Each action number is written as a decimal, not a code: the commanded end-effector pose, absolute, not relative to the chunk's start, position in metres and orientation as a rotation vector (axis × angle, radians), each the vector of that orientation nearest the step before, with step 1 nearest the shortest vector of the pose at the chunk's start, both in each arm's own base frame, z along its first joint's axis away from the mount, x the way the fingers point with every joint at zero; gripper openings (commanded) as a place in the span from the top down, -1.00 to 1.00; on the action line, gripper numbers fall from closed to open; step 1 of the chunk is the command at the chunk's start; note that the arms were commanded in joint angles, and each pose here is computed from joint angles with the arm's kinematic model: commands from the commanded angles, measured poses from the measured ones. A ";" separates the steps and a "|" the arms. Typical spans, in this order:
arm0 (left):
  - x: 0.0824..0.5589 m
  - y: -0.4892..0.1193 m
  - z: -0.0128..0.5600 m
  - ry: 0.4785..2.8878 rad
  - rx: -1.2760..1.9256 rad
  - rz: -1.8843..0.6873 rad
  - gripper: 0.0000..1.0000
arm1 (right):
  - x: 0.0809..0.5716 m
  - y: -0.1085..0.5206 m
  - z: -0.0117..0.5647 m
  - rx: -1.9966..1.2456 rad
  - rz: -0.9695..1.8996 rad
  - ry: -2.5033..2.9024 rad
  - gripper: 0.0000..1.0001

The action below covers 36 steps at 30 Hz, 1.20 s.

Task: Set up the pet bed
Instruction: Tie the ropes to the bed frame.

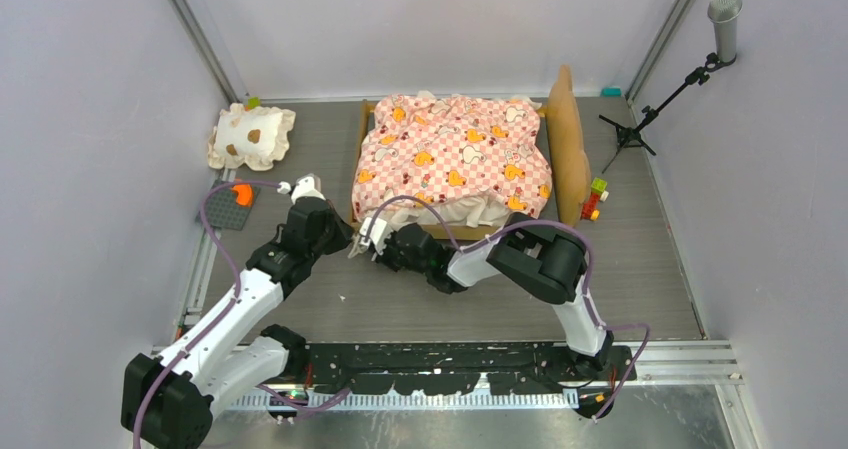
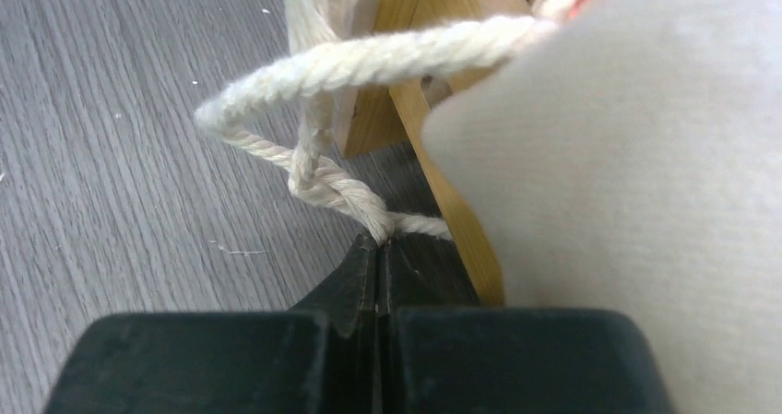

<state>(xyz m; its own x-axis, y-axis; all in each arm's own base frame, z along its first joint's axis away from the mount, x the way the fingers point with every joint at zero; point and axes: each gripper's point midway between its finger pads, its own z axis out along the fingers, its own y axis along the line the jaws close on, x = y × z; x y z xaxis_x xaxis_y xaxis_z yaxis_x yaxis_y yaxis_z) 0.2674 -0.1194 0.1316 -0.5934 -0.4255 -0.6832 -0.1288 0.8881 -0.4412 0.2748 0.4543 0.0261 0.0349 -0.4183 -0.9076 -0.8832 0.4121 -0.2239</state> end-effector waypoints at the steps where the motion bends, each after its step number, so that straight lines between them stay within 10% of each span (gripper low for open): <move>1: 0.273 -0.119 0.143 2.141 -0.398 -0.460 1.00 | 0.266 0.445 0.020 -1.132 0.591 1.616 0.98; 36: 0.296 -0.047 0.195 2.040 -0.434 -0.224 1.00 | 0.247 0.329 0.006 -0.746 0.109 2.166 0.99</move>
